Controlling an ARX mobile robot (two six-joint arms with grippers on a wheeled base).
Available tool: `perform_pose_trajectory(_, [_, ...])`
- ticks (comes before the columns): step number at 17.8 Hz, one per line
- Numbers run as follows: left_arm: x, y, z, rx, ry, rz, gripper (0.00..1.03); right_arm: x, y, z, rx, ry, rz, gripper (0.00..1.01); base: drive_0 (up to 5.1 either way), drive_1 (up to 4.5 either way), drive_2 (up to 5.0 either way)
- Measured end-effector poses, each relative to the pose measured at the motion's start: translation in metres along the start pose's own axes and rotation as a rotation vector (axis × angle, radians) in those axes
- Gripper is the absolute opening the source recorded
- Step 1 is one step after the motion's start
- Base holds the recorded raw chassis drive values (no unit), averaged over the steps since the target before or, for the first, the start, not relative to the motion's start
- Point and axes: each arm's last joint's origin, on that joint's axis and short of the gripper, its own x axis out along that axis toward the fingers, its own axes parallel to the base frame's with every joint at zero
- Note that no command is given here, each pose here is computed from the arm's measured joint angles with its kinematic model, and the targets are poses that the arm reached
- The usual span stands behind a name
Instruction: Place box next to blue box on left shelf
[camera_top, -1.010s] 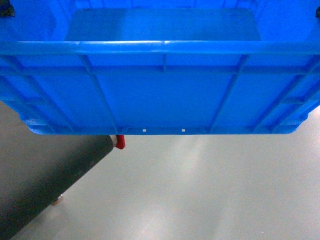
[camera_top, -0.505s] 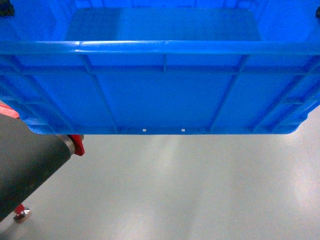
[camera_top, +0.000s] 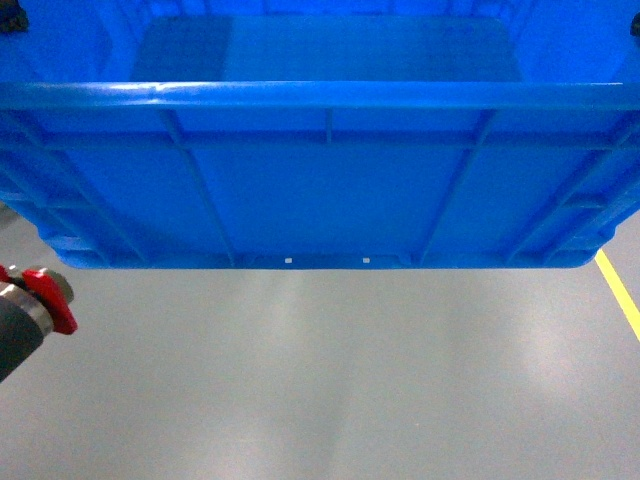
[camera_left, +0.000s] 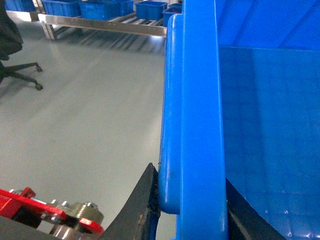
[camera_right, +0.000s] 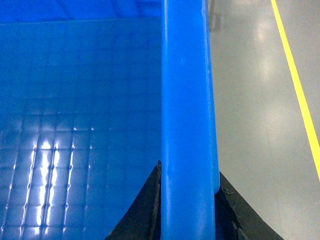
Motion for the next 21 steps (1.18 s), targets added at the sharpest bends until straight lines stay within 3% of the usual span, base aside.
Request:
perform_pose_trajectory(14, [-0.0007, -0.0015, -0.0004, 0.003, 0.006, -0.003, 0.20, -0.0001, -0.0006, -0.0008, -0.001, 0.007, -0.005, 0.20, -1.5, -1.48, -1.5])
perform_pose_trajectory(21, [-0.0011, -0.0003, 0.0012, 0.002, -0.005, -0.001, 0.20, -0.0008, 0.0000, 0.0007, 0.000, -0.003, -0.001, 0.20, 0.3, 4.52, -4.0])
